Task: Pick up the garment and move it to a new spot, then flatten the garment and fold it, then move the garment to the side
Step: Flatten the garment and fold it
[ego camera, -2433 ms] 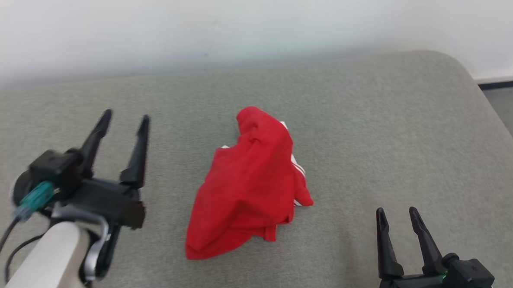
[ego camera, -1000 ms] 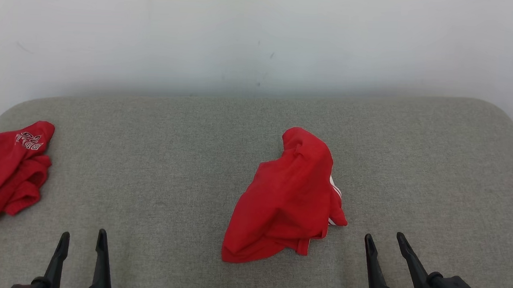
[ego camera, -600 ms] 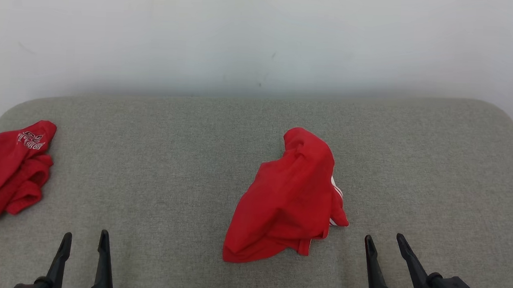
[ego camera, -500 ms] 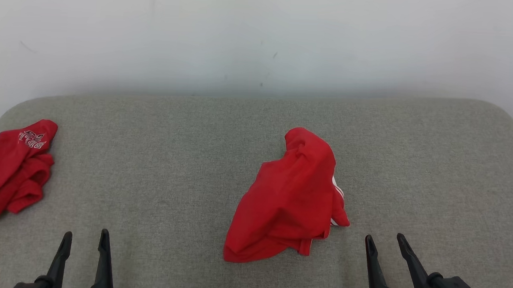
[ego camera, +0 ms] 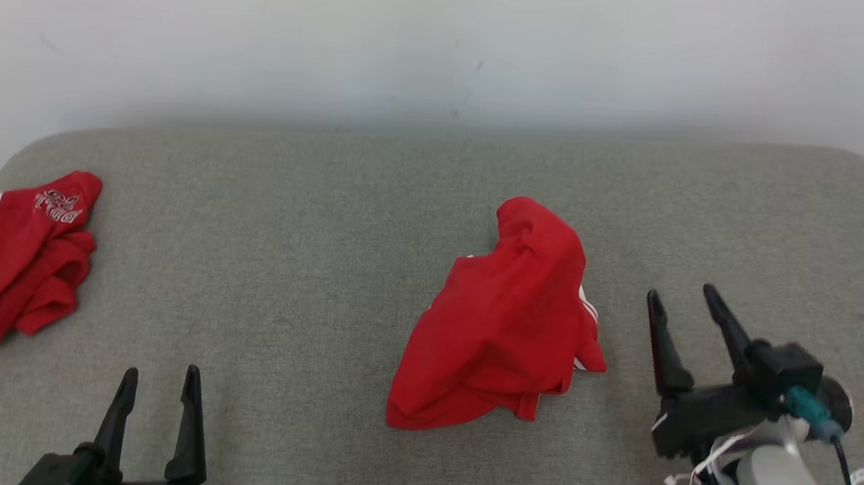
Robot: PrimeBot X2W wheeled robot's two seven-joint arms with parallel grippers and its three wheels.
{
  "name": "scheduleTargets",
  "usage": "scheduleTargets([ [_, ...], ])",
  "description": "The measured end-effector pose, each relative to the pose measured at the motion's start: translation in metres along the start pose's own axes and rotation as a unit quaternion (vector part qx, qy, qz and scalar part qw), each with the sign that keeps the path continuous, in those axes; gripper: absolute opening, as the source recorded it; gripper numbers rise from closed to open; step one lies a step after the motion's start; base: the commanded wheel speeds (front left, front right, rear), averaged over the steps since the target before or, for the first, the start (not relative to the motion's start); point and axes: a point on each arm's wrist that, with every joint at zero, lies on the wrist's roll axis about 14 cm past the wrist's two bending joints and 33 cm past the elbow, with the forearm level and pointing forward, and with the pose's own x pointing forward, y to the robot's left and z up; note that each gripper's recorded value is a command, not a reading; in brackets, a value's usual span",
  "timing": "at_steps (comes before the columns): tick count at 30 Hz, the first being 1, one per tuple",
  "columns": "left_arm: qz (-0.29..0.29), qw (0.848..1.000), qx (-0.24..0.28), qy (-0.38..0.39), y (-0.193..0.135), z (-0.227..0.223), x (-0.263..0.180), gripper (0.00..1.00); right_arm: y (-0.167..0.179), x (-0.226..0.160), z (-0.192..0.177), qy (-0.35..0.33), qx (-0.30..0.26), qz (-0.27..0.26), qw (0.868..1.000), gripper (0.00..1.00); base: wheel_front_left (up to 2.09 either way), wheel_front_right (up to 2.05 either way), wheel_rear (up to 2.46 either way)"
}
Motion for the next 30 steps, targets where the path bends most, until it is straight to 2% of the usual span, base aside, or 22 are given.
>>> scheduleTargets([
  [4,0.005,1.000,-0.004,0.010,0.003,-0.007,0.004,1.00,-0.006,0.023,-0.011,0.027,-0.019,0.009,0.999,1.00,0.00,0.00,0.00],
  [9,0.011,1.000,-0.005,0.020,0.007,-0.014,0.012,1.00,-0.002,0.041,-0.050,0.097,-0.025,0.025,0.995,1.00,0.00,0.00,0.00],
  [16,0.022,0.999,-0.006,0.031,0.014,-0.022,0.015,1.00,0.022,0.041,-0.106,0.185,-0.021,0.061,0.981,1.00,0.00,0.00,0.00],
  [21,0.025,0.999,-0.006,0.035,0.016,-0.024,0.014,1.00,0.032,0.039,-0.123,0.212,-0.009,0.069,0.975,1.00,0.00,0.00,0.00],
  [22,0.025,0.999,-0.006,0.034,0.017,-0.024,0.014,1.00,0.035,0.038,-0.125,0.216,-0.005,0.070,0.974,0.95,0.00,0.00,0.00],
  [23,0.025,0.999,-0.006,0.034,0.016,-0.024,0.014,1.00,0.038,0.037,-0.127,0.221,-0.003,0.072,0.973,0.38,0.00,0.00,0.00],
  [24,0.025,0.999,-0.006,0.034,0.016,-0.024,0.014,1.00,0.039,0.037,-0.128,0.223,-0.001,0.073,0.972,0.00,0.00,0.00,0.00],
  [30,0.026,0.999,-0.007,0.031,0.017,-0.021,0.013,1.00,0.031,0.041,-0.118,0.210,0.004,0.061,0.976,0.00,0.00,0.00,0.00],
])
